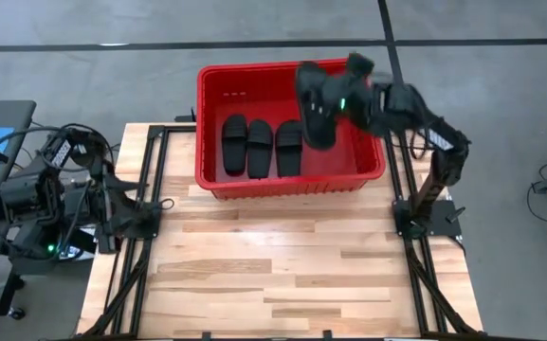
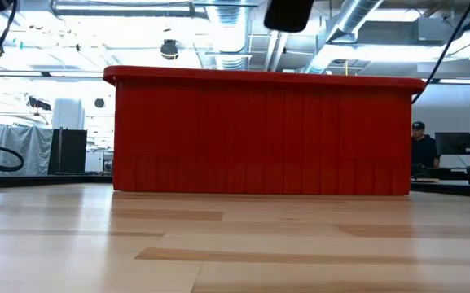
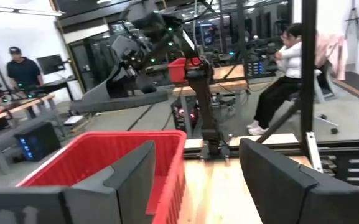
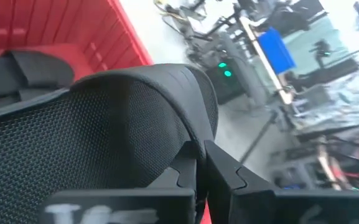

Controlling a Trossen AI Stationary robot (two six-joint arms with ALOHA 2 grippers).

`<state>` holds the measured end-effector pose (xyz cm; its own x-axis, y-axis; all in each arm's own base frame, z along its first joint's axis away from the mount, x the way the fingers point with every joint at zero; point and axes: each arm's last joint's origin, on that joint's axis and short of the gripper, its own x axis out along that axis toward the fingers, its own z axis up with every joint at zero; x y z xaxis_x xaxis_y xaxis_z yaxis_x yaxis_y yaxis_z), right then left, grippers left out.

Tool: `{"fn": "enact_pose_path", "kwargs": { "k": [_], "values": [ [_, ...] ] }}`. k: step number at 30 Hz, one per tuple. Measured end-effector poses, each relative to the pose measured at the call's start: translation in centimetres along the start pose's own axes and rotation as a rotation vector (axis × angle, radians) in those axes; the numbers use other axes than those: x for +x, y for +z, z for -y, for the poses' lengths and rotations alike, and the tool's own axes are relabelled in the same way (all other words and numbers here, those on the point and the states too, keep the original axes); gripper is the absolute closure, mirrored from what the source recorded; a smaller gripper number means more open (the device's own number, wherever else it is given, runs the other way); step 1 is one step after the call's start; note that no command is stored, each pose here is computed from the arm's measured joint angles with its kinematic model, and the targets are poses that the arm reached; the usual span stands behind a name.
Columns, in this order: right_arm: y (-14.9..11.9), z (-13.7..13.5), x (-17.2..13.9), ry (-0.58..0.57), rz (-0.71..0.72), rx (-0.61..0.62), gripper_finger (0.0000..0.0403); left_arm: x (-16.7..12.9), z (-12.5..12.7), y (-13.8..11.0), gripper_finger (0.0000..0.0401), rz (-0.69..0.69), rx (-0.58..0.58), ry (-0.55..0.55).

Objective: Pick and place slides into bin
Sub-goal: Put the black slide into the red organizer bin

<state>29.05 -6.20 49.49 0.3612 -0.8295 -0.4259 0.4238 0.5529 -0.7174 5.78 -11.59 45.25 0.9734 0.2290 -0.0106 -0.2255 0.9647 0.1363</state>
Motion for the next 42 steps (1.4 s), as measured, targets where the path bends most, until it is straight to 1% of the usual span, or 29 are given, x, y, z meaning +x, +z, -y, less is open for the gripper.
{"fn": "enact_pose_path", "kwargs": {
  "k": [3, 6, 9, 11, 15, 19, 23, 29, 33, 42],
  "values": [
    [-0.1, 2.2, 2.5, 0.041, 0.031, 0.008, 0.0403, 0.3, -0.8, 0.1, 0.0177, -0.003, 0.0, 0.023],
    [-0.4, 3.7, 5.2, 0.054, 0.04, 0.001, 0.0403, 0.5, -1.7, 0.2, 0.0177, -0.006, -0.009, 0.048],
    [-1.4, 4.3, 8.2, 0.108, 0.017, -0.007, 0.0403, 0.7, -2.6, 0.3, 0.0177, -0.008, -0.022, 0.071],
    [-2.0, 4.1, 10.2, 0.126, 0.007, -0.004, 0.0403, 0.8, -3.2, 0.3, 0.0177, -0.009, -0.034, 0.086],
    [-3.9, 3.1, 14.0, 0.152, -0.077, -0.055, 0.0403, 0.9, -4.2, 0.4, 0.0177, -0.01, -0.06, 0.109],
    [-5.6, 1.3, 17.3, 0.214, -0.098, -0.062, 0.0403, 1.0, -5.1, 0.3, 0.0177, -0.011, -0.069, 0.125],
    [-7.1, -0.3, 19.6, 0.221, -0.125, -0.083, 0.0403, 1.0, -5.7, 0.3, 0.0177, -0.013, -0.072, 0.142],
    [-9.5, -2.1, 21.8, 0.247, -0.192, -0.094, 0.0403, 1.0, -6.3, 0.3, 0.0177, -0.013, -0.087, 0.162],
    [-10.9, -3.3, 23.0, 0.253, -0.219, -0.079, 0.0403, 1.1, -6.3, 0.3, 0.0177, -0.015, -0.087, 0.175],
    [-13.5, -6.5, 24.7, 0.258, -0.24, -0.1, 0.0403, 1.2, -6.3, 0.3, 0.0177, -0.014, -0.114, 0.182]
  ]
}}
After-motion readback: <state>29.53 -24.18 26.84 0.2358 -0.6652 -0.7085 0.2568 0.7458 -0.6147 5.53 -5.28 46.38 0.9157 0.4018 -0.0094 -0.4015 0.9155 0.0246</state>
